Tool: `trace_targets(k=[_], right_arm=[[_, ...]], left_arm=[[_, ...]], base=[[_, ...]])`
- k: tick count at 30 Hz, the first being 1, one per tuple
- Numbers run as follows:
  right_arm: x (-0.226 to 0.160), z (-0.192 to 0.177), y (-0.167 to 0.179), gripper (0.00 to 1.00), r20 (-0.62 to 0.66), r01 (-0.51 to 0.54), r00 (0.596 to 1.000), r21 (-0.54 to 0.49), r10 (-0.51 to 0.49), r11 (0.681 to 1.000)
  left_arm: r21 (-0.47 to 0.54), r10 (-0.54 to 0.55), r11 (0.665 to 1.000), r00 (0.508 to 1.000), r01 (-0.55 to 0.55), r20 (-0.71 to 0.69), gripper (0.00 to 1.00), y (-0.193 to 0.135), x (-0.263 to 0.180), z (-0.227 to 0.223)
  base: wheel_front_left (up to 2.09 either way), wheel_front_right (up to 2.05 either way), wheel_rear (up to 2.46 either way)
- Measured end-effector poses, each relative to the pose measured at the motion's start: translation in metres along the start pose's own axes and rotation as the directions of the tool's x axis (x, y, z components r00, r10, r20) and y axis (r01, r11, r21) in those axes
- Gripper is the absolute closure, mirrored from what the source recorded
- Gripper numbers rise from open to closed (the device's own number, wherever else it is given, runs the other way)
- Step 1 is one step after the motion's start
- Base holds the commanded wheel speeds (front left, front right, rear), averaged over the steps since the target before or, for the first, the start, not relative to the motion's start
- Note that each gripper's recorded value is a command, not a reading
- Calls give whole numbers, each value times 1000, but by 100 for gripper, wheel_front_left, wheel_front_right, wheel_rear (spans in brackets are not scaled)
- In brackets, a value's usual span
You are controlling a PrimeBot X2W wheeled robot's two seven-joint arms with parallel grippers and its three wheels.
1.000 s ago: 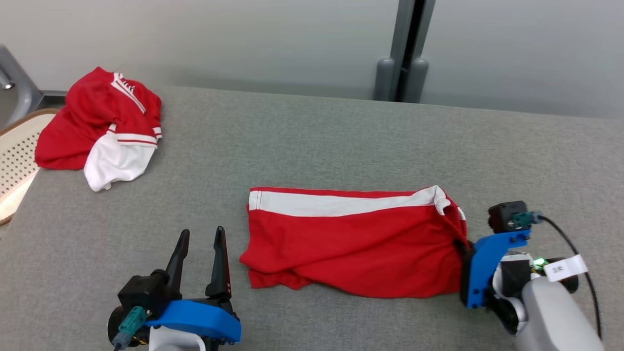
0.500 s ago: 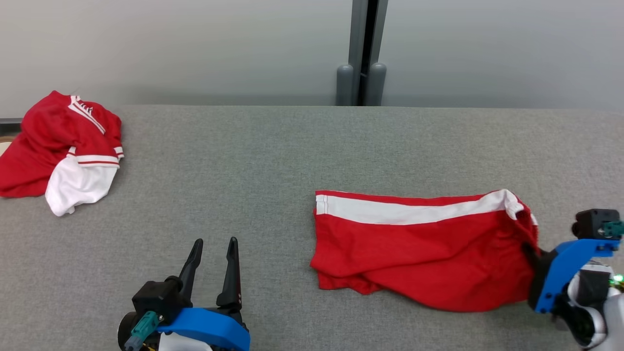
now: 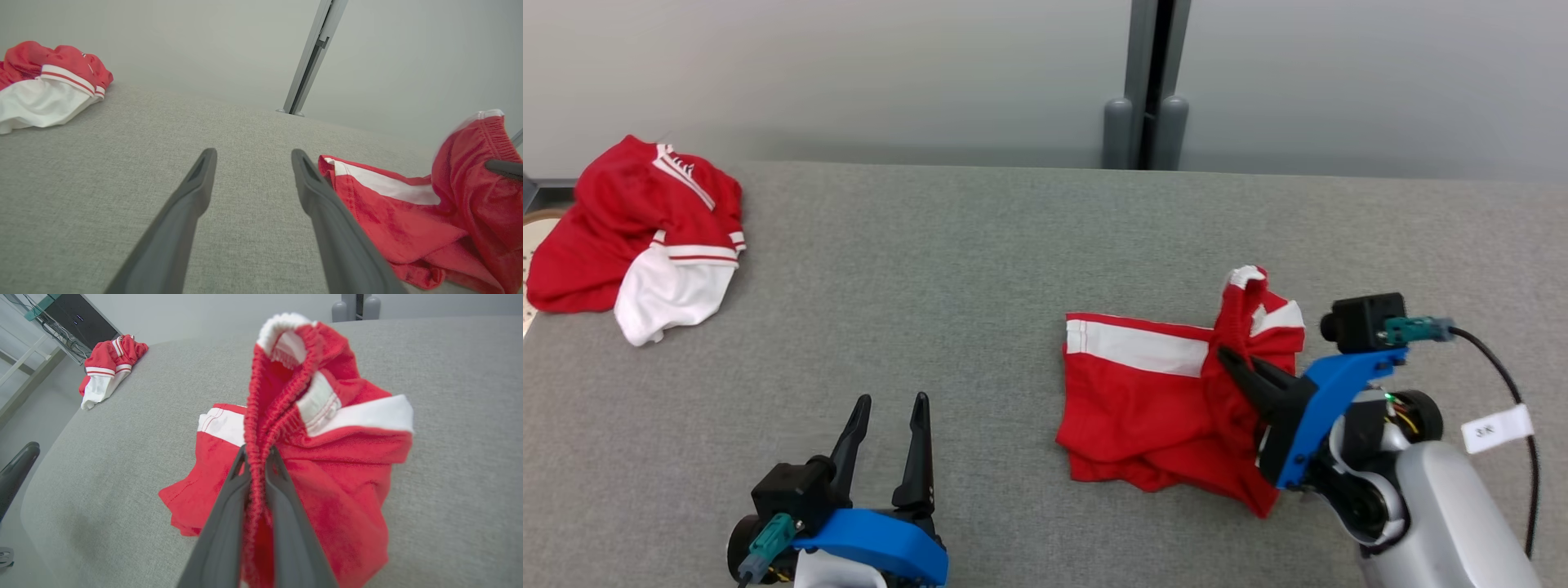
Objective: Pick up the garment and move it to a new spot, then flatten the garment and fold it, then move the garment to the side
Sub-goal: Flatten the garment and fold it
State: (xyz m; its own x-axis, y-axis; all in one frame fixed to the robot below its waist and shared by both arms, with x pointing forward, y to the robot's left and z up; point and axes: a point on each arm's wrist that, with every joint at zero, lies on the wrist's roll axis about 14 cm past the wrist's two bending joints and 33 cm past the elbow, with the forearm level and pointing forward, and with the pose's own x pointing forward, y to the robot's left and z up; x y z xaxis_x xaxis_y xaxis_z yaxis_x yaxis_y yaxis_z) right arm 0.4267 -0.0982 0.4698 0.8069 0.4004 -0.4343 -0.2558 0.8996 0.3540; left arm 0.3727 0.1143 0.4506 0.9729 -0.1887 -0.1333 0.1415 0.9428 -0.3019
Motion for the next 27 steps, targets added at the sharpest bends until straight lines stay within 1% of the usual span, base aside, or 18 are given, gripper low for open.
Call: trace_targets(k=[3, 7, 12, 13, 14, 15, 16, 18, 21, 23, 27], right_arm=[[15, -2, 19, 100, -21, -45, 999, -31, 44, 998], [35, -16, 44, 100, -83, -103, 992, -74, 97, 992], [54, -37, 56, 100, -154, -137, 981, -87, 122, 987], [57, -39, 56, 85, -162, -137, 979, -92, 121, 986], [60, -43, 57, 64, -172, -139, 978, -103, 120, 985], [63, -47, 58, 31, -184, -144, 975, -108, 123, 984], [64, -50, 62, 0, -193, -156, 972, -107, 134, 982], [66, -54, 73, 0, -200, -191, 965, -97, 169, 977], [67, -49, 86, 0, -172, -229, 962, -88, 212, 970], [67, -42, 88, 0, -134, -232, 967, -105, 217, 967], [65, -23, 81, 0, -26, -204, 979, -145, 202, 968]], left_arm=[[-4, 17, 1000, 1000, -17, 11, 0, 5, 0, 3], [-13, 45, 999, 999, -45, 7, 0, 13, -4, 1], [-18, 78, 997, 997, -78, 7, 0, 23, -6, 0], [-20, 82, 996, 997, -82, 7, 0, 24, -7, -1], [-21, 86, 996, 996, -86, 6, 0, 25, -8, -2], [-22, 90, 996, 996, -90, 3, 0, 26, -8, -3], [-23, 94, 995, 996, -93, 3, 0, 27, -8, -3], [-23, 99, 995, 995, -98, 0, 0, 29, -9, -4], [-24, 96, 995, 995, -96, -6, 0, 28, -7, -7], [-28, 87, 996, 996, -88, -9, 0, 25, -5, -8], [-27, 53, 998, 999, -53, -1, 0, 15, 3, -5]], base=[[0, 0, 0], [0, 0, 0], [0, 0, 0], [0, 0, 0], [0, 0, 0], [0, 0, 0], [0, 0, 0], [0, 0, 0], [0, 0, 0], [0, 0, 0], [0, 0, 0]])
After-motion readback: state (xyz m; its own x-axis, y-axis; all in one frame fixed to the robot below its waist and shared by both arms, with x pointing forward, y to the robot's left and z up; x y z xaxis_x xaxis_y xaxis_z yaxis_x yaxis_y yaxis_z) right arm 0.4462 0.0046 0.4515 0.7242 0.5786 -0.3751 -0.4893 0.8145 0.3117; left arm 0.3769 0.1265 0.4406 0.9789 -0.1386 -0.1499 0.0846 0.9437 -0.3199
